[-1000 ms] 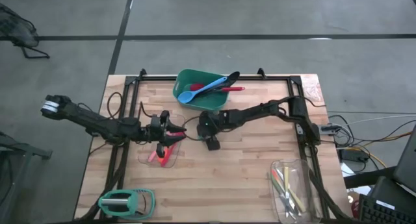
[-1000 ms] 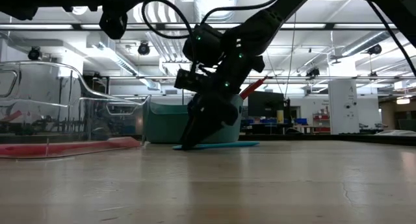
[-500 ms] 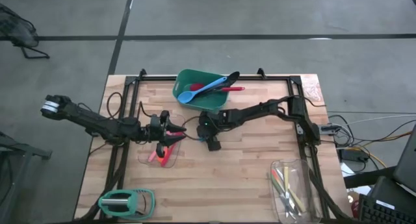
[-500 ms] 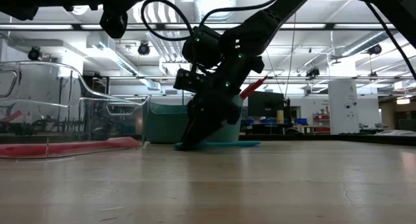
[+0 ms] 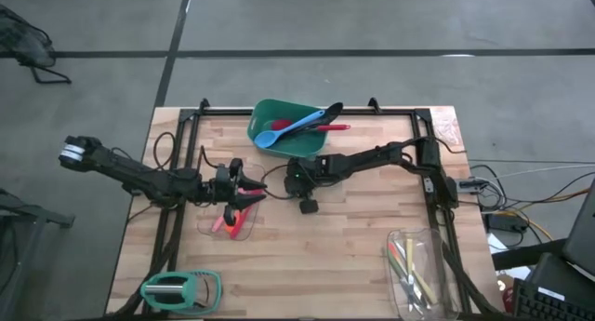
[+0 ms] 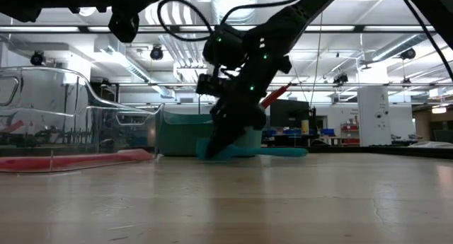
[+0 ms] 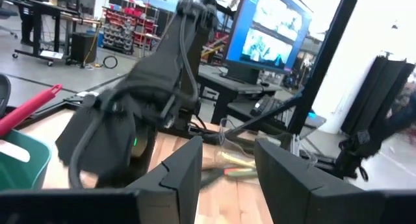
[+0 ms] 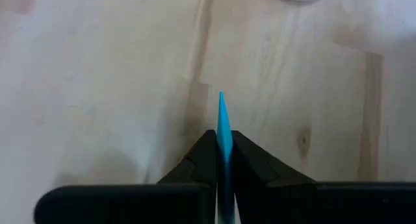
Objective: Pick & Place Kitchen Items
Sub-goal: Put the blue spatula into the left transparent bin
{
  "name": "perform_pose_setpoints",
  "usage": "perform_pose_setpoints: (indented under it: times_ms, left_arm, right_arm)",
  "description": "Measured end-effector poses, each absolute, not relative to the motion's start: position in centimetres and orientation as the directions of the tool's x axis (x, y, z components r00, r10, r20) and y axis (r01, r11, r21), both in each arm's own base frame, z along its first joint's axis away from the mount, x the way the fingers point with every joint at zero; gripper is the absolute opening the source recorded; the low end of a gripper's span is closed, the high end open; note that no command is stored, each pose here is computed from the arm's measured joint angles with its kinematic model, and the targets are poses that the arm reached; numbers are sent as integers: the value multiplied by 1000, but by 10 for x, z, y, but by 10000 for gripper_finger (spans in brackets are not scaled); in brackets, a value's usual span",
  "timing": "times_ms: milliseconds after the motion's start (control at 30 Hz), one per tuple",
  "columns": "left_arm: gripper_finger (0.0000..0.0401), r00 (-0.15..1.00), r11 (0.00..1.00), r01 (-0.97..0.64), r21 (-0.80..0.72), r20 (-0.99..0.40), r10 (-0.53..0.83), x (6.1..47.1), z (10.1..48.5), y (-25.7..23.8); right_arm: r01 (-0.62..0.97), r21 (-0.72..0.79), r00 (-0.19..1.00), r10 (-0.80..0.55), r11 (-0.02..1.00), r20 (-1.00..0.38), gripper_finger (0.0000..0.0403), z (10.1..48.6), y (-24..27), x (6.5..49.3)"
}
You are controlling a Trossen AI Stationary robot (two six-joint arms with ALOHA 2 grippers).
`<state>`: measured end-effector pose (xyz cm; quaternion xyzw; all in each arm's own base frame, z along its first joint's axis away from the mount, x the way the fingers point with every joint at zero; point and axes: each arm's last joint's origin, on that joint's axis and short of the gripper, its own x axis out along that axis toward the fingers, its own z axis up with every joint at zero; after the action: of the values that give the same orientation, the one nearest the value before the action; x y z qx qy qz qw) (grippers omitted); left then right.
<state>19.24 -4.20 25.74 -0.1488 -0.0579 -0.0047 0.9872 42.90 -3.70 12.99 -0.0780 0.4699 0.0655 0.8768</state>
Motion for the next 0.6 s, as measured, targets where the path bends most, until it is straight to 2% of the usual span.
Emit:
perform_pose_setpoints:
  times_ms: [100,233,400,600]
  left_arm:
    - [147,995,960,30,-279,98,-3,193,255,-42]
    - [147,996,967,19,-253,85,3,193,254,-42]
    - [147,997,978,17,-207,77,-1,193,253,-42]
    - [147,999,986,14,-164,38,-8,198,246,-44]
  right_arm:
    - [-196,-45,595,83,980,-799,19,157,-35,425]
    - [-225,-6,705,158,974,-692,19,206,-31,418]
    - [-269,5,785,222,963,-578,18,252,-25,406]
    - [-386,52,857,379,921,-350,18,304,-17,394]
